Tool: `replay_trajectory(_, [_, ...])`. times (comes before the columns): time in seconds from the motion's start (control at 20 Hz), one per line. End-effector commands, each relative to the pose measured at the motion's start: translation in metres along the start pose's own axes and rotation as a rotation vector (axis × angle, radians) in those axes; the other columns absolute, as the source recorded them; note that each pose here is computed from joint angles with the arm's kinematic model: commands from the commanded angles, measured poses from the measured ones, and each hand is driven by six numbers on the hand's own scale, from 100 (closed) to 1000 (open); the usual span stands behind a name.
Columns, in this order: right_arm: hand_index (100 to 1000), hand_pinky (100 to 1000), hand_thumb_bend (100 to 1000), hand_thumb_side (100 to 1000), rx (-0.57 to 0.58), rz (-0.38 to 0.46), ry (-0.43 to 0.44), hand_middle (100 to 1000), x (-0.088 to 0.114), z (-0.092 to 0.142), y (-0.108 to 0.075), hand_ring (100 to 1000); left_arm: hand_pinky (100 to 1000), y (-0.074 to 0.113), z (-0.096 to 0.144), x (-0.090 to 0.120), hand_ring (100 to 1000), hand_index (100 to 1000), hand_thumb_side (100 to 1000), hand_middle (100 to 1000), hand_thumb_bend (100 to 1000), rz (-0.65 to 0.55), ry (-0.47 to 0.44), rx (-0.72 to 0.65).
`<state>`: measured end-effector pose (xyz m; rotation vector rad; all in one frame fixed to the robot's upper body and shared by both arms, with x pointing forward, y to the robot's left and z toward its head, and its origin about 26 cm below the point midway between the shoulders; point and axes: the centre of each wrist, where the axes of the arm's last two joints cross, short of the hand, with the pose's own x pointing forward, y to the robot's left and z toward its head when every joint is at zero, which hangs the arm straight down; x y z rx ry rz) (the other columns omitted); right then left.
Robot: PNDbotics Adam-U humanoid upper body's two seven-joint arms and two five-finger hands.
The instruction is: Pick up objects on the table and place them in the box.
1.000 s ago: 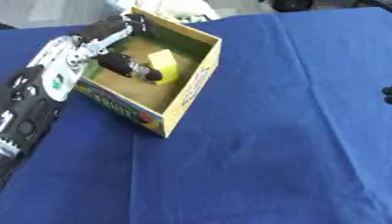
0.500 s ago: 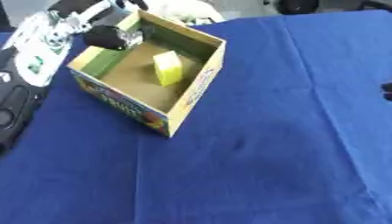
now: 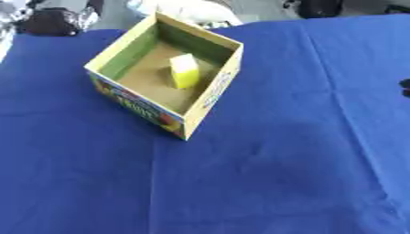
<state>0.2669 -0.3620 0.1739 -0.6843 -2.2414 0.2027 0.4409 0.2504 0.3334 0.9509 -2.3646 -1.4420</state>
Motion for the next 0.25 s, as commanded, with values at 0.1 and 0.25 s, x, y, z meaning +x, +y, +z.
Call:
replay_trajectory(0.1, [821,693,100,1000,-0.008,0.042,-0.039,577,0.007,-0.006,-0.01,700,763,0.039,0.028,-0.004,834,828,728,839,100,-0.044,0.014,0.131])
replay_trajectory(0.25, [822,694,100,1000,-0.017,0.048,-0.048,582,0.008,-0.007,-0.011,704,757,0.041,0.047,0.0,831,812,856,845,230,-0.02,0.056,0.197])
